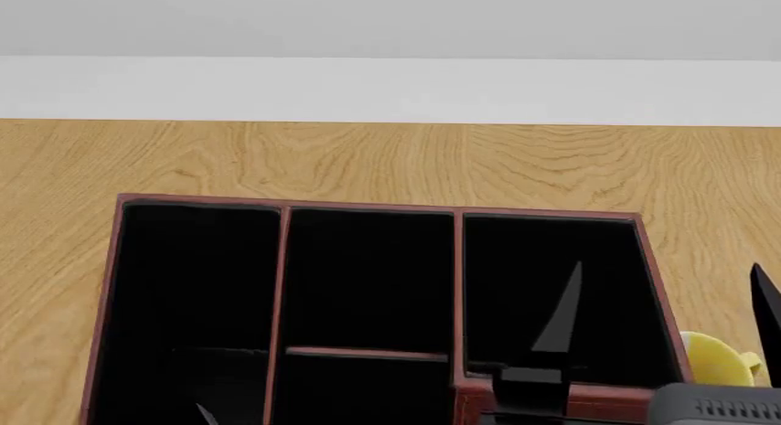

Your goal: Pick up the book and place it in the front compartment of the caddy.

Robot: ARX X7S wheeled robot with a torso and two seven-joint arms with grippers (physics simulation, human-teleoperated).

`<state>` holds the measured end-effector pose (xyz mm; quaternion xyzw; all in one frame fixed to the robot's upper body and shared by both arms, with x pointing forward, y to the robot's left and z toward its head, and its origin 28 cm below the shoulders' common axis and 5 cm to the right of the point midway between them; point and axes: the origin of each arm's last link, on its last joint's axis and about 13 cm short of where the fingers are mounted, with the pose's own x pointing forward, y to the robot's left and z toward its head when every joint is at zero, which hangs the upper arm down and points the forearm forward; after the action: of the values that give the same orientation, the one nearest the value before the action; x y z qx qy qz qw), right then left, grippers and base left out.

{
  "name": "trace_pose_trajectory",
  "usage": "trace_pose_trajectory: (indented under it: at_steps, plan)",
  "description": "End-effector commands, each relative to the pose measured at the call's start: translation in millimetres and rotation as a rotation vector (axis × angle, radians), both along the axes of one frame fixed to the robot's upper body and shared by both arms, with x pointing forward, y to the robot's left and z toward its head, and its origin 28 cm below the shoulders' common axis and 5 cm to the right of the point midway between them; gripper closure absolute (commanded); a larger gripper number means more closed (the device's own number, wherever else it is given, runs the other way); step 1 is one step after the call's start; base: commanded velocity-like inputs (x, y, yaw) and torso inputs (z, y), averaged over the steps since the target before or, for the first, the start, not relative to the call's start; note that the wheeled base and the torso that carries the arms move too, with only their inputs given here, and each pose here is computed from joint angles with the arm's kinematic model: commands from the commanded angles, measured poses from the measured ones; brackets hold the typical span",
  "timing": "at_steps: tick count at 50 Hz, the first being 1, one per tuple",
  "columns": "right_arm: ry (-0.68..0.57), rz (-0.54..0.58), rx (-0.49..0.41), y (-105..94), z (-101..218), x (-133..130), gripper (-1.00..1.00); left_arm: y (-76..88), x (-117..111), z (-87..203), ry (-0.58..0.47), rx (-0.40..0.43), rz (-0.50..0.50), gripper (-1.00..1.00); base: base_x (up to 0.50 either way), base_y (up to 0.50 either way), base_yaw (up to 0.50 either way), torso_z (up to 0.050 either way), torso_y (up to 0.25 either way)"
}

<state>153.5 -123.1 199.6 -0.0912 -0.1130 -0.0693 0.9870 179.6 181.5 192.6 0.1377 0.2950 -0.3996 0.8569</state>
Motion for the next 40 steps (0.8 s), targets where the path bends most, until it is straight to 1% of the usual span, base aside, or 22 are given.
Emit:
trace_pose_trajectory:
  at_steps: [1,12,15,20,40]
  plan:
    - [-0.001,-0.001,0.006,-0.6,-1.4,-0.5,-1.0,-6.9,5.1,-8.7,0.024,0.018,-0.018,-1.0,0.0,0.0,0.0,0.0,0.0]
    - [0.001,-0.006,0.007,-1.9,-3.0,-0.5,-1.0,-12.8,9.9,-22.1,0.06,0.039,-0.034,-1.0,0.0,0.0,0.0,0.0,0.0]
    - [0.002,-0.008,0.006,-1.9,-3.5,-0.7,-1.0,-14.4,12.3,-26.0,0.054,0.054,-0.04,-1.0,0.0,0.0,0.0,0.0,0.0]
    - [0.002,-0.01,0.003,-2.8,-2.2,-1.3,-1.0,-17.0,14.8,-28.2,0.063,0.056,-0.045,-1.0,0.0,0.0,0.0,0.0,0.0]
    - [-0.004,-0.02,0.001,-5.4,-2.6,-0.7,-1.0,-20.0,26.9,-39.4,0.08,0.107,-0.058,-1.0,0.0,0.0,0.0,0.0,0.0]
